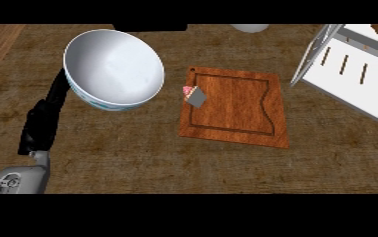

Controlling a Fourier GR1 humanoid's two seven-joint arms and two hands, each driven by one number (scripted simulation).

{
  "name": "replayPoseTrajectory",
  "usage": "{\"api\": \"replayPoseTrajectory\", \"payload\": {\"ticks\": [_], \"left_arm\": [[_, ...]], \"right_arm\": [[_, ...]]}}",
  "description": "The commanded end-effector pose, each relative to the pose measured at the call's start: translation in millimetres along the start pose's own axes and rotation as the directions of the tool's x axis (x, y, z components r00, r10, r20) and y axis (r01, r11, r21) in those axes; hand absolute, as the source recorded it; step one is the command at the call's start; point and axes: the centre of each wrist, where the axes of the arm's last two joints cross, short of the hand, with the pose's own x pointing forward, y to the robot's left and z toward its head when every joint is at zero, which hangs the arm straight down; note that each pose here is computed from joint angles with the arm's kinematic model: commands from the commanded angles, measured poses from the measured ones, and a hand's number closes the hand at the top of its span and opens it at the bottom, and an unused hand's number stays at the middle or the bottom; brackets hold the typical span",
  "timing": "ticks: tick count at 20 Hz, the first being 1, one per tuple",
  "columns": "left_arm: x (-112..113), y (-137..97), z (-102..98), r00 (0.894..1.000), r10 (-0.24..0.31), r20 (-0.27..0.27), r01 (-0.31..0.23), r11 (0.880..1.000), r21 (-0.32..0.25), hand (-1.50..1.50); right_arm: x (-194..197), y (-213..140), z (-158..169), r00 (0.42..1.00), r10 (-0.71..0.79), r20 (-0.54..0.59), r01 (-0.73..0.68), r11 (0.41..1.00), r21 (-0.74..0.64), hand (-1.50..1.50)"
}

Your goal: Pick the croissant from the cutting board and place it in the tiered basket

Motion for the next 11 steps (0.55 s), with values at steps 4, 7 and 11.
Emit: {"api": "replayPoseTrajectory", "payload": {"ticks": [4,7,11], "left_arm": [[-2,13,3,1.000,0.010,0.002,-0.010,1.000,0.023,0.00],[-3,6,6,1.000,-0.004,-0.005,0.004,1.000,0.025,0.00],[-8,12,9,1.000,-0.004,-0.019,0.004,0.999,0.033,0.00]], "right_arm": [[-51,-68,22,0.994,-0.071,-0.080,0.073,0.997,0.021,-1.50],[-84,-105,31,0.996,-0.075,-0.055,0.077,0.997,0.027,-1.50],[-131,-131,60,0.987,-0.157,-0.036,0.157,0.988,0.011,-1.50]]}}
